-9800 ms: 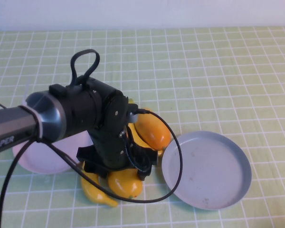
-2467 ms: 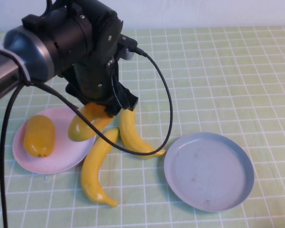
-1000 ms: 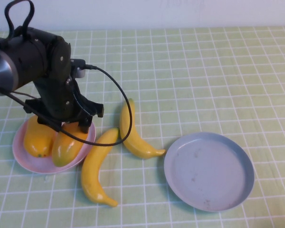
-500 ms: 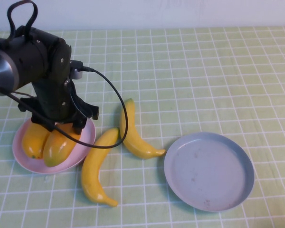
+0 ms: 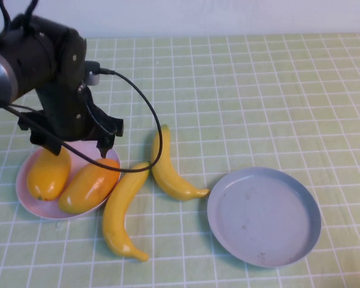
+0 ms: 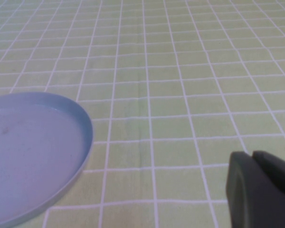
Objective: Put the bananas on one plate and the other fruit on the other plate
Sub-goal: Put another type of fruit in the right plate
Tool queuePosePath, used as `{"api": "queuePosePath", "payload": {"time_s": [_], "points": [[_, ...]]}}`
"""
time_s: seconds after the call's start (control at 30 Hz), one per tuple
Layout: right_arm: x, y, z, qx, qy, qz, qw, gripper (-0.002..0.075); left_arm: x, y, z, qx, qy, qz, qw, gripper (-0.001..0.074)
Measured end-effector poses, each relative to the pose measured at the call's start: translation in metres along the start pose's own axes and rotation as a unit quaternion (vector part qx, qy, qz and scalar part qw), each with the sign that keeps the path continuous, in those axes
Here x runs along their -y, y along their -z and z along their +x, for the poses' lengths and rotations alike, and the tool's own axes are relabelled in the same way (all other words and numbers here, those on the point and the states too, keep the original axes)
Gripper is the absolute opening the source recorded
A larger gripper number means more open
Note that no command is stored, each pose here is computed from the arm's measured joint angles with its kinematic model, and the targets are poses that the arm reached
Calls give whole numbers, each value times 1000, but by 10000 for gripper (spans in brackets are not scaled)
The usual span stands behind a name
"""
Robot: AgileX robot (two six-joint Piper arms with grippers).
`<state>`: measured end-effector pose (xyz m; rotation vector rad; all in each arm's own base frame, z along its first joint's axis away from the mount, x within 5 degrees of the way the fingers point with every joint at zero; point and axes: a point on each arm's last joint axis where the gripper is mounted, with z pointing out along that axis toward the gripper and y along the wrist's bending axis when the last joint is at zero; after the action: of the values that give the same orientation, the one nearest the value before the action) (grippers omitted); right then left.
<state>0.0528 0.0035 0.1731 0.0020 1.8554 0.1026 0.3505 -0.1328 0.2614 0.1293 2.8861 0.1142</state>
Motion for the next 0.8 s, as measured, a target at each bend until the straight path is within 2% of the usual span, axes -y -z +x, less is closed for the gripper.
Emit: {"api": "queuePosePath", "payload": {"time_s": [0.03, 0.1, 0.2, 0.23, 0.3, 0.4, 0.5, 0.67, 0.8], "points": [[0, 0, 0, 0, 0, 0, 1000, -15, -1, 4, -1, 1, -1, 1, 1000, 607], [0, 0, 0, 0, 0, 0, 1000, -15, -2, 16, 0, 3, -7, 3, 1000, 533], [0, 0, 0, 0, 0, 0, 1000, -15, -5, 30, 2, 11, -10, 6, 1000, 308], [0, 0, 0, 0, 0, 0, 1000, -15, -7, 35, 4, 17, -11, 7, 1000, 207], [0, 0, 0, 0, 0, 0, 1000, -15, -10, 48, 6, 33, -12, 11, 999, 90], [0, 0, 0, 0, 0, 0, 1000, -15, -13, 69, 13, 72, -17, 17, 997, 29], [0, 0, 0, 0, 0, 0, 1000, -15, -8, 88, 34, 109, -34, 34, 993, 11], [0, 0, 0, 0, 0, 0, 1000, -15, -7, 97, 86, 153, -58, 67, 984, 3], [0, 0, 0, 0, 0, 0, 1000, -15, -15, 94, 128, 201, -52, 100, 973, 3]]}}
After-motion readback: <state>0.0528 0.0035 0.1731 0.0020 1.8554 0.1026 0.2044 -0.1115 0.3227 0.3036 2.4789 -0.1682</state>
